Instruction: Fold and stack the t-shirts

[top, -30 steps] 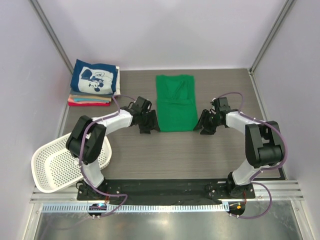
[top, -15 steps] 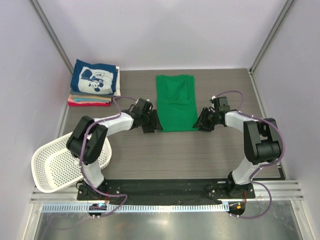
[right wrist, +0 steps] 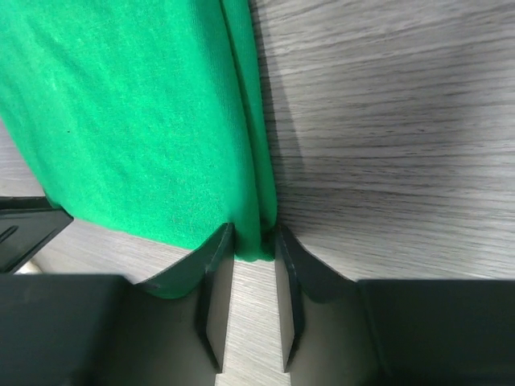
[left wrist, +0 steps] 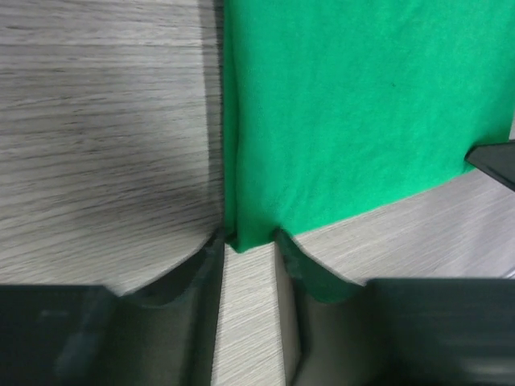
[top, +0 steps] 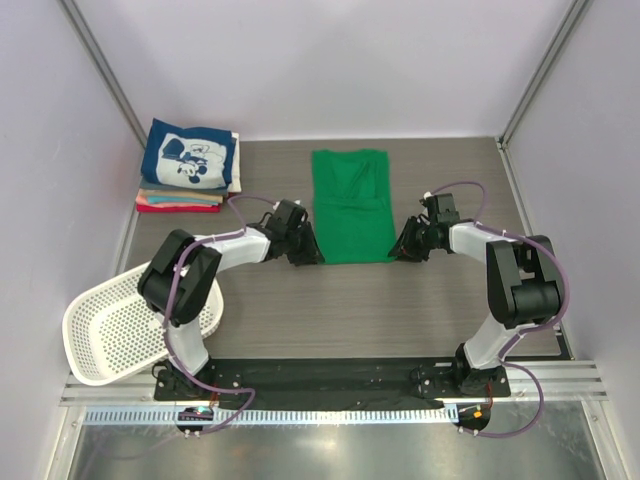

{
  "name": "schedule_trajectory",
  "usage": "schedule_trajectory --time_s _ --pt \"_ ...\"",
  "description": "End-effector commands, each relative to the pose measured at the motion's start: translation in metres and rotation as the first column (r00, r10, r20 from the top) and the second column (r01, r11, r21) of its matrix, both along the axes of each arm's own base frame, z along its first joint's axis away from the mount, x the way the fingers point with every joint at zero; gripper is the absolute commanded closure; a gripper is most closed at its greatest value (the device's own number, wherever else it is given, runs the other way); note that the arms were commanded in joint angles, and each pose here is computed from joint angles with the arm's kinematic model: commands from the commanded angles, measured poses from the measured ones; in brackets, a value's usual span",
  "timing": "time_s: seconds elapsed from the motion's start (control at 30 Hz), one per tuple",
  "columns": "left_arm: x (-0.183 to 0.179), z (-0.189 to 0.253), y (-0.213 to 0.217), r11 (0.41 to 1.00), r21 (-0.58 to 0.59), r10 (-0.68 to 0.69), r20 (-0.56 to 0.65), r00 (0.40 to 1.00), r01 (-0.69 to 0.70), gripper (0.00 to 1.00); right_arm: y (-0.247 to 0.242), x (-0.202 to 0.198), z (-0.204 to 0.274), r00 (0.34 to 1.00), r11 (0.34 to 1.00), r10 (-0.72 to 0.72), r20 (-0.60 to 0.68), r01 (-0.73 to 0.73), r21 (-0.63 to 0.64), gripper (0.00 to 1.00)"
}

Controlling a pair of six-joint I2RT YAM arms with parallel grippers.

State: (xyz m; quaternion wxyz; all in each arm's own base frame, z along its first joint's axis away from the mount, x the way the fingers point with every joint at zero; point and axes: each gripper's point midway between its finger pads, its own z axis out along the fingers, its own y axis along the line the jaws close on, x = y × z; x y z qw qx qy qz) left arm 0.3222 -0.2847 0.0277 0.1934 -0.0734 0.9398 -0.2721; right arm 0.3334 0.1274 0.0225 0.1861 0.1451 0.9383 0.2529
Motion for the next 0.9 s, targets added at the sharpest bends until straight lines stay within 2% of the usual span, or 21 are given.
schedule_trajectory --time_s 0.0,0.17,0.2,0.27,0.53,0.7,0.73,0.77,0.83,0.87 --pt "-0.001 -0.01 0.002 1.0 0.014 0.009 -0.002 1.0 -0.009 0.74 -0.008 -0.002 -0.013 1.0 0.999 -0.016 -0.017 0.015 -0.045 0.72" --pt "0.001 -0.015 0.003 1.0 0.026 0.017 0.0 1.0 -0.017 0.85 -0.007 -0.002 -0.015 1.0 0.999 -0.014 -0.023 0.013 -0.045 0.87" --pt "0.002 -0.015 0.003 0.999 0.026 0.019 0.004 1.0 -0.019 0.93 -0.007 -0.003 -0.015 1.0 0.999 -0.013 -0.025 0.012 -0.044 0.94" --pt "0.004 -0.013 0.001 1.0 0.022 0.017 0.015 1.0 -0.018 0.99 -0.007 -0.004 -0.015 1.0 0.999 -0.015 -0.027 0.013 -0.044 0.99" --pt "-0.008 0.018 -0.009 1.0 -0.022 -0.009 0.07 0.998 0.011 1.0 -0.006 -0.012 0.006 1.0 1.0 -0.015 0.001 0.015 -0.026 0.99" --pt "-0.046 0.039 -0.011 0.999 -0.024 -0.026 0.074 0.997 0.028 1.0 -0.011 -0.036 0.028 0.999 0.999 -0.037 0.002 0.037 -0.029 0.99" --pt "-0.058 0.055 -0.018 0.998 -0.04 -0.051 0.105 0.993 0.055 1.0 -0.012 -0.041 0.041 0.999 0.999 -0.049 0.02 0.05 -0.021 0.99" --pt "-0.068 0.051 -0.013 0.999 -0.014 -0.041 0.092 0.995 0.043 1.0 -0.013 -0.046 0.046 0.998 0.998 -0.058 0.027 0.059 -0.022 0.99" --pt "-0.092 0.063 -0.02 0.997 -0.02 -0.068 0.111 0.992 0.07 1.0 -0.014 -0.066 0.048 0.997 0.997 -0.073 -0.011 0.073 -0.016 0.99" --pt "-0.101 0.064 -0.019 0.997 -0.012 -0.068 0.11 0.992 0.07 1.0 -0.014 -0.071 0.063 0.997 0.997 -0.077 0.027 0.077 0.001 0.99"
